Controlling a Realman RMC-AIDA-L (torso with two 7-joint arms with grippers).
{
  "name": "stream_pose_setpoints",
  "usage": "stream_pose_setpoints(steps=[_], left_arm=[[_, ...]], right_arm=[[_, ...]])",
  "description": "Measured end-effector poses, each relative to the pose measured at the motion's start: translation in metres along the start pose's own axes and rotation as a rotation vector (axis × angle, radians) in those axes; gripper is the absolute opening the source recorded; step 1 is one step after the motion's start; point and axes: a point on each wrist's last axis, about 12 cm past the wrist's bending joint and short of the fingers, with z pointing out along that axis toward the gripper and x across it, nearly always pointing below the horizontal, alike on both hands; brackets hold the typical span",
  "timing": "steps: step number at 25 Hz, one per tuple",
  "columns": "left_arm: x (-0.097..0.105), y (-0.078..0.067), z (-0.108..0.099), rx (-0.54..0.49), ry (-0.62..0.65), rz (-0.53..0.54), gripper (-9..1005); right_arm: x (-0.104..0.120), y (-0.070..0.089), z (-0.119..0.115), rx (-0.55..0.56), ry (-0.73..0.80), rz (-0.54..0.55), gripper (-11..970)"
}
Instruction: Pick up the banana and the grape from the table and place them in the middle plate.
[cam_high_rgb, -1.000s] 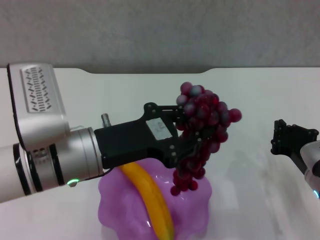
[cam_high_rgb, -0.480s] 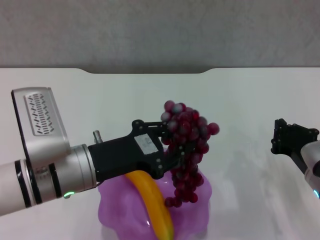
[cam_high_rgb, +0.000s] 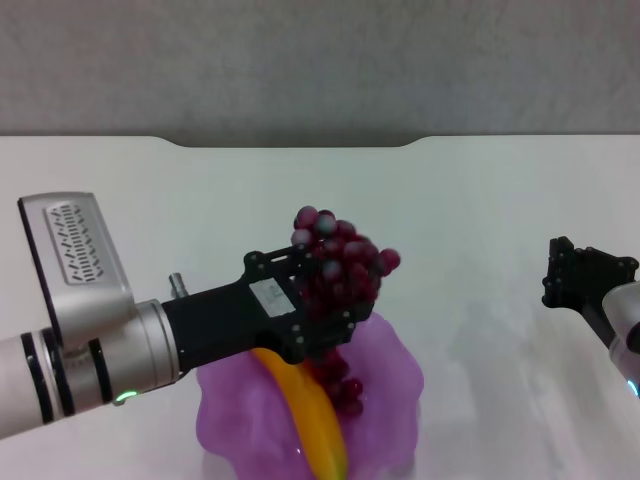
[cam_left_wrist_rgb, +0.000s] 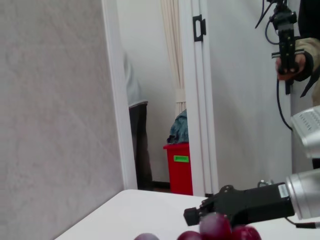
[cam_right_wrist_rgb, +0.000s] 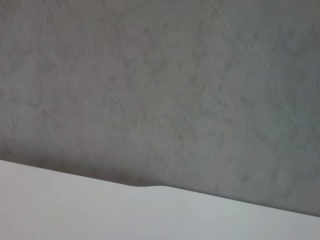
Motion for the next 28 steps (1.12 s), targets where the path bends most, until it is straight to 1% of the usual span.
stream_pose_setpoints(steps=[4,8,15,20,23,28], left_arm=[[0.006,-0.001,-0.006,-0.016,-0.004,0.002,612],[0.013,-0.007,-0.012,-0.024,0.008,0.019,656],[0.019,-0.007,-0.017,-0.040,0.015,0.016,657],[0.017,-0.006,-0.017,-0.052,-0.002,0.004,647],[0.012,-0.002,-0.018,-0.070,-0.028,-0.003,642],[0.001,0.005,-0.027,-0.110,-0.126,0.021,632]], right_arm=[[0.000,0.000,0.000,0.002,0.000,0.001,27],[0.001,-0.001,-0.001,0.006,0.004,0.003,27],[0.002,-0.003,-0.002,0.012,0.006,0.005,27],[0.002,-0.003,-0.002,0.012,0.006,0.005,27],[0.002,-0.003,-0.002,0.012,0.006,0.004,27],[0.003,-0.003,-0.002,0.012,0.006,0.004,27]])
